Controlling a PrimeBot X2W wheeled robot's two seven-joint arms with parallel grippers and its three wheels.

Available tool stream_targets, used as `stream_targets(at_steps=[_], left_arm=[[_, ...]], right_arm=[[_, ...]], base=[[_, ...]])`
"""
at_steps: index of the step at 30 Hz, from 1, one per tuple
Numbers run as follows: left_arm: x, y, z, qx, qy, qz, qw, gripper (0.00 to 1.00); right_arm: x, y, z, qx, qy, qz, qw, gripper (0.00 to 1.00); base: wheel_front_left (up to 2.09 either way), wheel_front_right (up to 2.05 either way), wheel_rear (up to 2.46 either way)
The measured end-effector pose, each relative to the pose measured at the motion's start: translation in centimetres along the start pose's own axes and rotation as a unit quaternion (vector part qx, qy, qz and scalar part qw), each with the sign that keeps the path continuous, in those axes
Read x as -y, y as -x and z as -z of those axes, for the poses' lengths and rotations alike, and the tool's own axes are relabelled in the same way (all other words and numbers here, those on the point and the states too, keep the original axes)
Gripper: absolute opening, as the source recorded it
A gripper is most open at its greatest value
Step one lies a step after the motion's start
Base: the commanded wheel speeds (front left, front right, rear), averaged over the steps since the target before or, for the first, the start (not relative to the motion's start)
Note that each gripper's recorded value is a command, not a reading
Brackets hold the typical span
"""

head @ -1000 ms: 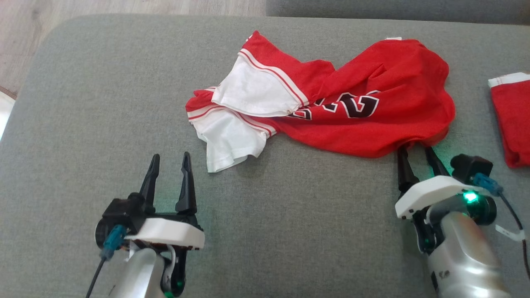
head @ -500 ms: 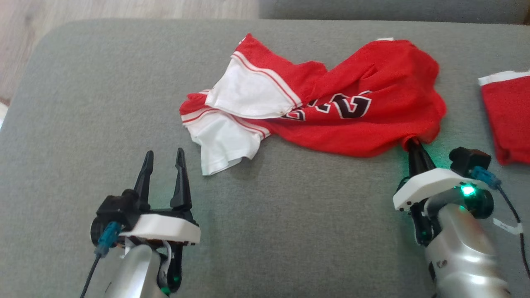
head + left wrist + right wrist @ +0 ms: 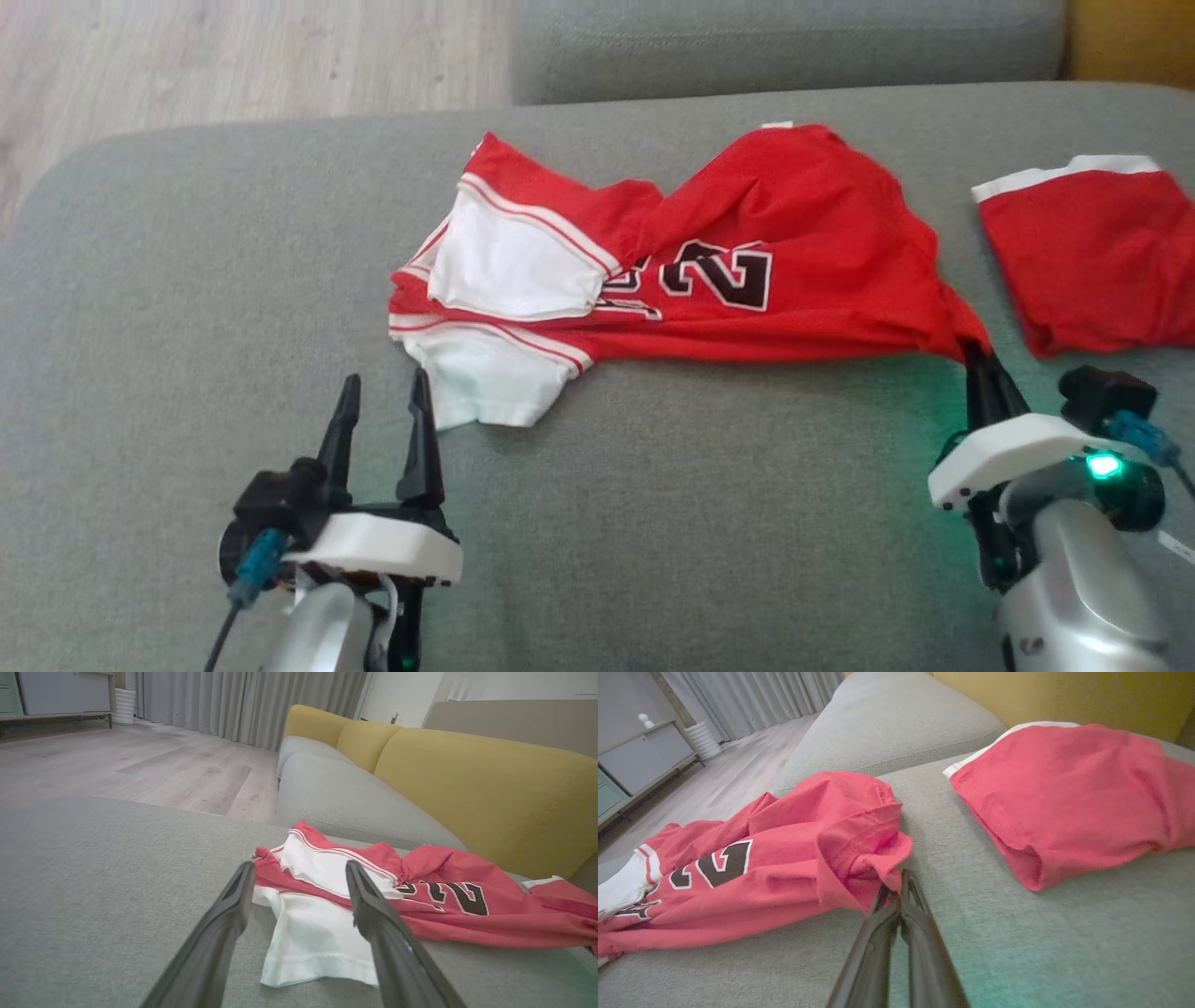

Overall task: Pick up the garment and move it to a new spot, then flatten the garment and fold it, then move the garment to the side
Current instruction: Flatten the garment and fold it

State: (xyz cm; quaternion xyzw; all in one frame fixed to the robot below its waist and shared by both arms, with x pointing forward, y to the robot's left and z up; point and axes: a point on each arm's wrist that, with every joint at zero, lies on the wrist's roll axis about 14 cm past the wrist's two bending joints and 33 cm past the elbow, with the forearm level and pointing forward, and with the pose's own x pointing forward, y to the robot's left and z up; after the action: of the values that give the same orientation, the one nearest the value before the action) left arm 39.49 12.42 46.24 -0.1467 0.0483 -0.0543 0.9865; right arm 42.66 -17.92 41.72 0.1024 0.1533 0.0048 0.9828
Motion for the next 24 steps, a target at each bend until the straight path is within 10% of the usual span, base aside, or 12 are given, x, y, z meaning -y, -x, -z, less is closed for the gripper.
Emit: stream_targets(at_steps=[3,5,14,24], left_arm=[[0.6,0.1,-0.2,0.002,0.0,0.006,1.0,1.0],[0.7,0.3,-0.1,0.002,0.001,0.008,1.0,1.0],[1.0,0.4,-0.1,0.002,0.0,0.012,1.0,1.0],[0.3,0.4,0.2,-0.001,0.001,0.003,1.0,1.0]], right_arm=[[0.8,1.0,-0.2,-0.004,-0.013,0.01,1.0,0.0],[1.6,1.7,-0.2,0.0,-0.018,0.021,1.0,1.0],[2.9,2.4,-4.4,0.071,0.017,0.038,0.997,1.0],[-4.4,2.9,-5.6,0.124,0.09,-0.071,0.986,1.0]], base=[[0.0,0.0,0.0],[0.0,0.0,0.0],[0.0,0.0,0.0],[0.0,0.0,0.0]])
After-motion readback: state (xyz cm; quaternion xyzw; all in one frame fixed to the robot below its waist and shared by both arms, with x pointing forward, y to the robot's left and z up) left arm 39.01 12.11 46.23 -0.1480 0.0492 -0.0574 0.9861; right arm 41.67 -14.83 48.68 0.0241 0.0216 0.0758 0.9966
